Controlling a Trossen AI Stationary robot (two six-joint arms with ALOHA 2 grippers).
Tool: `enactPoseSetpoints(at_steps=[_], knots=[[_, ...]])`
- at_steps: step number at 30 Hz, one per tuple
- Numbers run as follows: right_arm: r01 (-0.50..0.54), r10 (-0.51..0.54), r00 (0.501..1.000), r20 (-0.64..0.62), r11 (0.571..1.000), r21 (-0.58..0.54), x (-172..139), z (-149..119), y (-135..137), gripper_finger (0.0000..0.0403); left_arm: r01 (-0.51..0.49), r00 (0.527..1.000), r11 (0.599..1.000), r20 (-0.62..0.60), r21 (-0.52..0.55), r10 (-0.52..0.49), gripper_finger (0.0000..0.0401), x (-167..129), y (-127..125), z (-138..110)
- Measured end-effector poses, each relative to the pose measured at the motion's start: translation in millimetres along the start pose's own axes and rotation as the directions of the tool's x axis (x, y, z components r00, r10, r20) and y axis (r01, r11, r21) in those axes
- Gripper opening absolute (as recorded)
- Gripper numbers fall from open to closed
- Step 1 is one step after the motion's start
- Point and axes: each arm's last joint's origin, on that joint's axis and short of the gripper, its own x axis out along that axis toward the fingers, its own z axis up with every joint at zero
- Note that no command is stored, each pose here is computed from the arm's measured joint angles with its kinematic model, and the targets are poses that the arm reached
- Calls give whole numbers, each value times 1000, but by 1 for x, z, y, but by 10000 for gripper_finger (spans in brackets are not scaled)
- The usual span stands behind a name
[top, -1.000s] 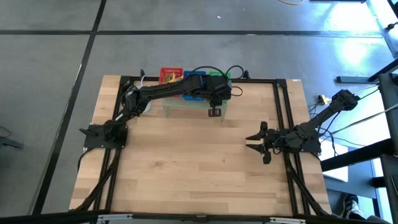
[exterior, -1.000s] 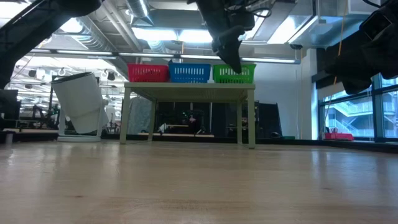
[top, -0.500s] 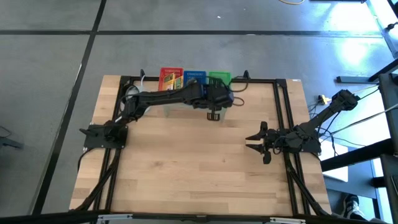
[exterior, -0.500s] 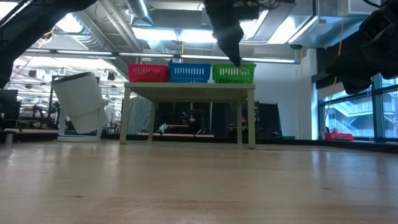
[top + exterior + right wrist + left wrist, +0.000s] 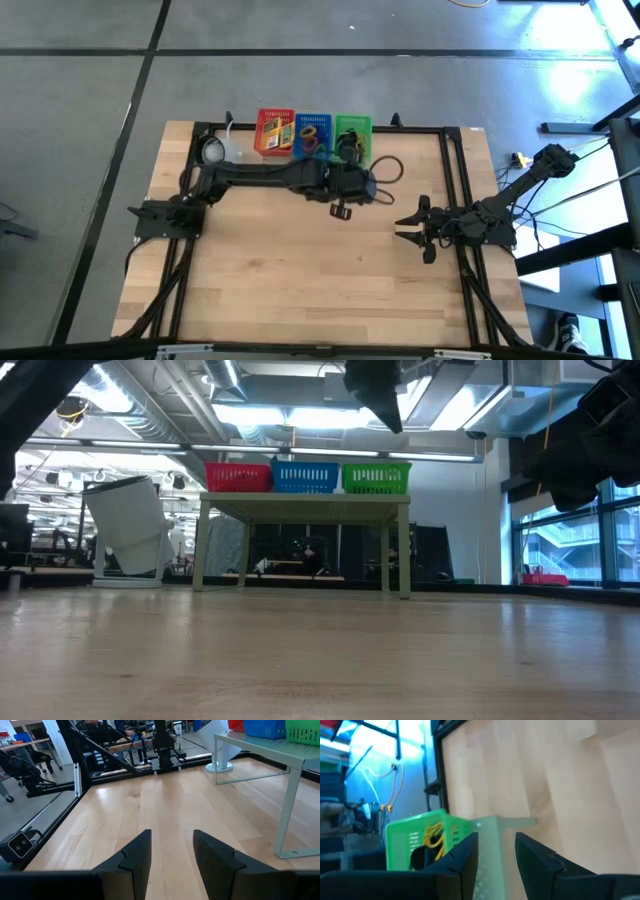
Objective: Pick & Place Office Desk Supplies
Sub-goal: Return to Home Position
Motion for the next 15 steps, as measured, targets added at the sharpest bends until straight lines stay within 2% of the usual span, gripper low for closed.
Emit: enactPoseSetpoints(at_steps=[4, 11, 15], knots=[[0, 0, 1000, 0, 1000, 0, 0, 0, 0, 146, 37, 999, 999, 32, 2, -37, 123, -8, -13, 6], [0, 0, 1000, 0, 1000, 0, 0, 0, 0, 146, 159, 985, 974, 96, -161, -144, 123, -23, -38, 16], [0, 0, 1000, 0, 1000, 0, 0, 0, 0, 146, 239, 969, 936, 128, -258, -212, 123, -30, -49, 20]])
